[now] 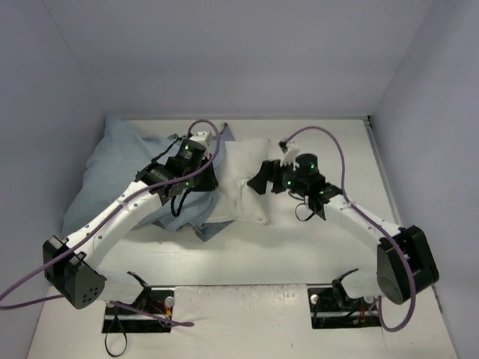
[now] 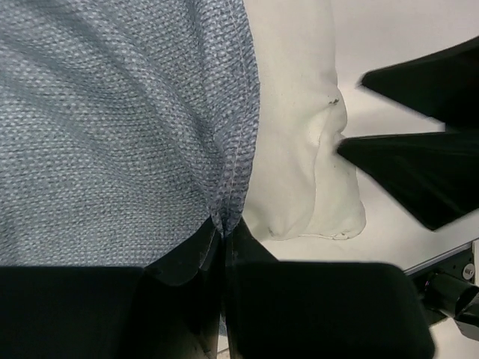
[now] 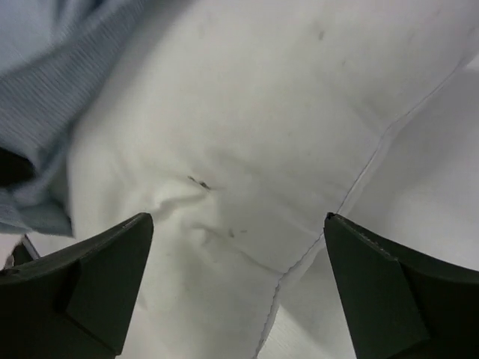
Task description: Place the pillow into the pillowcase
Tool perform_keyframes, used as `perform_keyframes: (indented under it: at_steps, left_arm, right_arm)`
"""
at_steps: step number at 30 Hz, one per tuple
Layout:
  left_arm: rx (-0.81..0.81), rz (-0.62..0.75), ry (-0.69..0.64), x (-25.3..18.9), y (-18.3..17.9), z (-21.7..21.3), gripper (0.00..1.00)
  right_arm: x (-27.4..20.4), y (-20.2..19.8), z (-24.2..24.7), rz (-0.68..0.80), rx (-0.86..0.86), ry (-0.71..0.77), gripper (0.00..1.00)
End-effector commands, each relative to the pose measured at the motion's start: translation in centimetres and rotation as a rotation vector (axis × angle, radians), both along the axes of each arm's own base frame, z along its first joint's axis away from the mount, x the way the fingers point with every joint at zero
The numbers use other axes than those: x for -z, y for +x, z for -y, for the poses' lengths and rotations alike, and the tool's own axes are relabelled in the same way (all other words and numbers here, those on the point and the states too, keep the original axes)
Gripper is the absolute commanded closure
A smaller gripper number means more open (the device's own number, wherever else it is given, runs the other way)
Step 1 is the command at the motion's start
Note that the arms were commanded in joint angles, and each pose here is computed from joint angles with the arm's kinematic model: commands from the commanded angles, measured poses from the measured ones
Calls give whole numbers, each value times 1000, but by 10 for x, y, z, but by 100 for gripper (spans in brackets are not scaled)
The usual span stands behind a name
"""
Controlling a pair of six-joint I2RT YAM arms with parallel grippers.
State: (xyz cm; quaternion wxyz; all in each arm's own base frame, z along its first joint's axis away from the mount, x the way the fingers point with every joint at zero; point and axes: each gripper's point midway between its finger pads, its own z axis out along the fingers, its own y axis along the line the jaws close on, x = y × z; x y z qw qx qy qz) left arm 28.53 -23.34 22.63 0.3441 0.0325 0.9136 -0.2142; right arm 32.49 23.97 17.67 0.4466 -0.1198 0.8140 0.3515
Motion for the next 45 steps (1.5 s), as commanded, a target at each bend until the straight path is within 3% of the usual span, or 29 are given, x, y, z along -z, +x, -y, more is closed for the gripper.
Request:
perform_keyframes:
  at_steps: [1, 3, 4, 5, 9, 11, 14, 16, 23, 25, 26, 27, 28, 29, 30, 32, 33, 36, 40, 45]
  left_arm:
    - [36, 56, -34, -22, 10, 9, 100]
    - [62, 61, -51, -29, 13, 19, 100]
    - [87, 58, -69, -33, 12, 26, 100]
    - [105, 50, -72, -32, 15, 34, 100]
    - [269, 104, -184, -84, 12, 87, 100]
    - [371, 197, -275, -140, -2, 113, 100]
    - [415, 272, -331, -180, -25, 114, 100]
    - [398, 248, -331, -169, -30, 111, 100]
    - [253, 73, -166, -52, -38, 68, 100]
    - [221, 90, -113, -48, -37, 55, 100]
    - [219, 109, -90, -49, -36, 50, 71]
    - [190, 143, -62, -53, -31, 43, 59]
    - [174, 162, -38, -57, -32, 35, 50]
    - [157, 179, -17, -61, -30, 30, 26]
    - [137, 213, 32, -68, -26, 20, 24]
    - [136, 250, 97, -73, -21, 13, 24]
    - [138, 269, 112, -81, -22, 13, 24]
    - [136, 305, 211, -77, -14, 24, 24]
    - [94, 304, 393, -48, 20, 46, 23]
    - [39, 249, 634, 11, 57, 55, 24]
  right_arm:
    - [17, -17, -36, -54, -165, 116, 17]
    - [14, -17, -61, -25, -270, 151, 41]
    - [13, -16, -71, -13, -303, 153, 78]
    - [23, -22, -88, -31, -354, 144, 97]
    - [-29, -19, -136, 84, -477, 222, 100]
    - [-88, -15, -144, 185, -471, 285, 100]
    - [-95, -12, -140, 213, -419, 282, 100]
    - [-58, -7, -137, 139, -391, 249, 100]
    - [42, -16, -128, -58, -359, 150, 100]
    - [44, -14, -122, -59, -343, 134, 95]
    - [44, -13, -117, -62, -333, 123, 88]
    - [40, -9, -113, -43, -326, 109, 71]
    - [30, -2, -99, -33, -293, 105, 63]
    - [23, 2, -91, -22, -278, 105, 56]
    - [2, 6, -81, 23, -259, 114, 40]
    - [-6, 22, -47, 19, -165, 83, 23]
    - [-26, 27, -33, 79, -136, 63, 20]
    - [-33, 38, 14, 72, 30, -16, 15]
    - [-26, 36, 63, 2, 228, 13, 14]
    - [-18, 26, 76, -22, 258, 27, 13]
